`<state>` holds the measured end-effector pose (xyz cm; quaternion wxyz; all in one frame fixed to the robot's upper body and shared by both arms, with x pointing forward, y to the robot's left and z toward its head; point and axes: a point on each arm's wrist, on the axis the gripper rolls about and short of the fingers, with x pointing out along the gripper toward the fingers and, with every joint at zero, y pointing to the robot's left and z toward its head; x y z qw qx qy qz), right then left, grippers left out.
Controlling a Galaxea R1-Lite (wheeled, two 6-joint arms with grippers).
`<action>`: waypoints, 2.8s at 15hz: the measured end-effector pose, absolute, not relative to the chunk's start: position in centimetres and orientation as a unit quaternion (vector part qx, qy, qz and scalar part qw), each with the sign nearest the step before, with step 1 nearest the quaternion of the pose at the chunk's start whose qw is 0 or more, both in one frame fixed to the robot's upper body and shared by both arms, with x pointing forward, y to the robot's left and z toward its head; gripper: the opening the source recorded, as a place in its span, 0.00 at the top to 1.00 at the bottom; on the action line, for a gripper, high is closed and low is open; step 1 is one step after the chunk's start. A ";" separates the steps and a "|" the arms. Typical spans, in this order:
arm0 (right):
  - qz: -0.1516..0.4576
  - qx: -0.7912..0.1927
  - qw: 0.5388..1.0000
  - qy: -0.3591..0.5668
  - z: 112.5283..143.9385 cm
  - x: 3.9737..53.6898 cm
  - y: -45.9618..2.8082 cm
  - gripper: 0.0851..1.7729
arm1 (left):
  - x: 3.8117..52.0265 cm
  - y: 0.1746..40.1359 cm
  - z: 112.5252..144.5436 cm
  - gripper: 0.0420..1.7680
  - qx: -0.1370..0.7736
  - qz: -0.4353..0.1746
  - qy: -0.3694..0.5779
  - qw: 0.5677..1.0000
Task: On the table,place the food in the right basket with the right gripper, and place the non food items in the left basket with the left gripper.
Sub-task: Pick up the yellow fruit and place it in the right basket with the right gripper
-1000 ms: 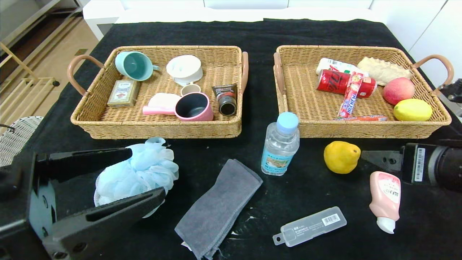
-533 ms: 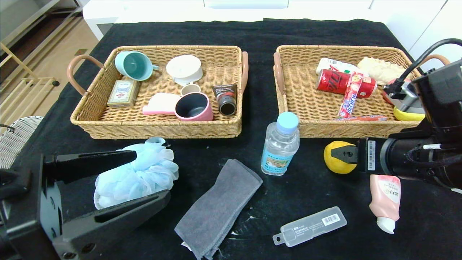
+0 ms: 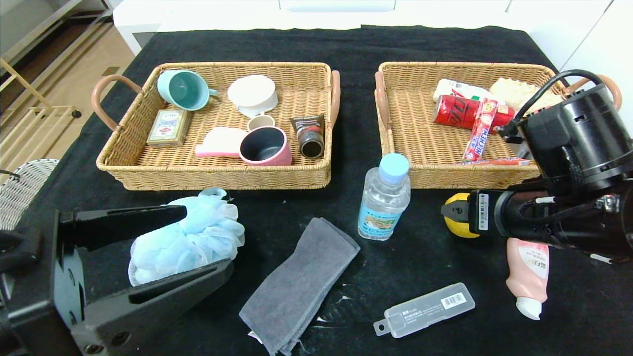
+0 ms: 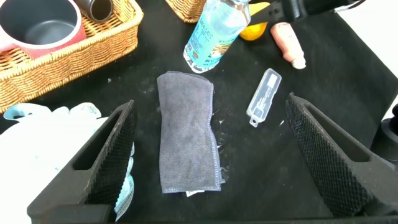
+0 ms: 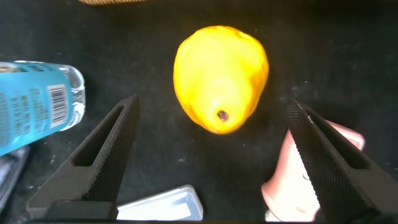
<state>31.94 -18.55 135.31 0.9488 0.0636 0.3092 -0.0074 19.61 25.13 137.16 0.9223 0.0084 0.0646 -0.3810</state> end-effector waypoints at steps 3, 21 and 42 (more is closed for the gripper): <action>-0.013 0.060 0.947 0.315 134.8 32.7 -18.3 0.04 | 19.6 25.1 137.2 0.03 0.008 -0.382 0.064 0.922; -0.030 0.067 0.944 0.320 133.2 34.9 -17.5 0.14 | 19.5 25.0 137.1 0.03 0.010 -0.388 0.067 0.919; -0.021 0.064 0.944 0.322 134.0 33.2 -18.0 0.39 | 19.8 24.7 136.7 0.03 0.013 -0.385 0.078 0.920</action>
